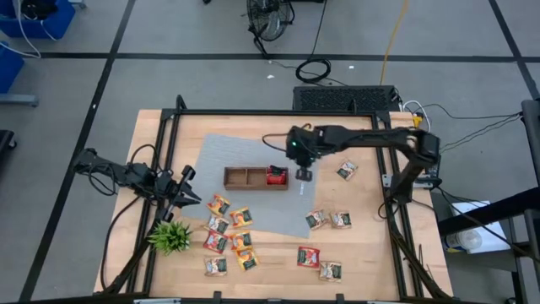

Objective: Pick & Place Tea
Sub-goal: Put the red tea bag into the wooden organizer

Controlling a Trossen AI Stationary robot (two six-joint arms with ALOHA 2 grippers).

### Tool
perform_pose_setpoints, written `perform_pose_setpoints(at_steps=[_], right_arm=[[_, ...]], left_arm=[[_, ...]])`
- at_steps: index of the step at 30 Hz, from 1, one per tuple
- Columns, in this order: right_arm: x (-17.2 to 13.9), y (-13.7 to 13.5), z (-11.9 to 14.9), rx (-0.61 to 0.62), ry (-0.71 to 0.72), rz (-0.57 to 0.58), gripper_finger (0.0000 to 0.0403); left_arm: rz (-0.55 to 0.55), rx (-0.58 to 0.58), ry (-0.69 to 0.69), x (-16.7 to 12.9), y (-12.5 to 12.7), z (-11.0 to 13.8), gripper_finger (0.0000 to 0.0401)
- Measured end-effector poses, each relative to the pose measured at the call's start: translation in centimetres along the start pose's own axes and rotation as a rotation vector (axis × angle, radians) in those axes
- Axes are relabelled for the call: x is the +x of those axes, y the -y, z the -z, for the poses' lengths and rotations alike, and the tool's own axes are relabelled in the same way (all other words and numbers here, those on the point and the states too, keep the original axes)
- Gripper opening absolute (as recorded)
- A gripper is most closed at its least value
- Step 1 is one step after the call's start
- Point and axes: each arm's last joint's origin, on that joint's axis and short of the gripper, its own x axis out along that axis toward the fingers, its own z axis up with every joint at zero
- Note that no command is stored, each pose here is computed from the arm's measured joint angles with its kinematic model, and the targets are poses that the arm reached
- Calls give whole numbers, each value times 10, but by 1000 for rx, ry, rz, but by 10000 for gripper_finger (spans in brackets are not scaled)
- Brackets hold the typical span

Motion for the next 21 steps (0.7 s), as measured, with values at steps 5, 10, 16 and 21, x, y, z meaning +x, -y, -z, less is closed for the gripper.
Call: perform_pose_setpoints(at_steps=[5, 10, 16, 21], right_arm=[[-39, -78, 14, -69, 7, -89, 0], [-53, -166, 35, -210, 48, -192, 36], [-33, -246, 66, -295, 3, -269, 184], [10, -293, 81, -441, 29, -286, 307]], left_arm=[[0, 0, 0, 0, 0, 0, 35], [0, 0, 0, 0, 0, 0, 35], [0, 0, 0, 0, 0, 0, 35], [0, 0, 0, 0, 0, 0, 35]])
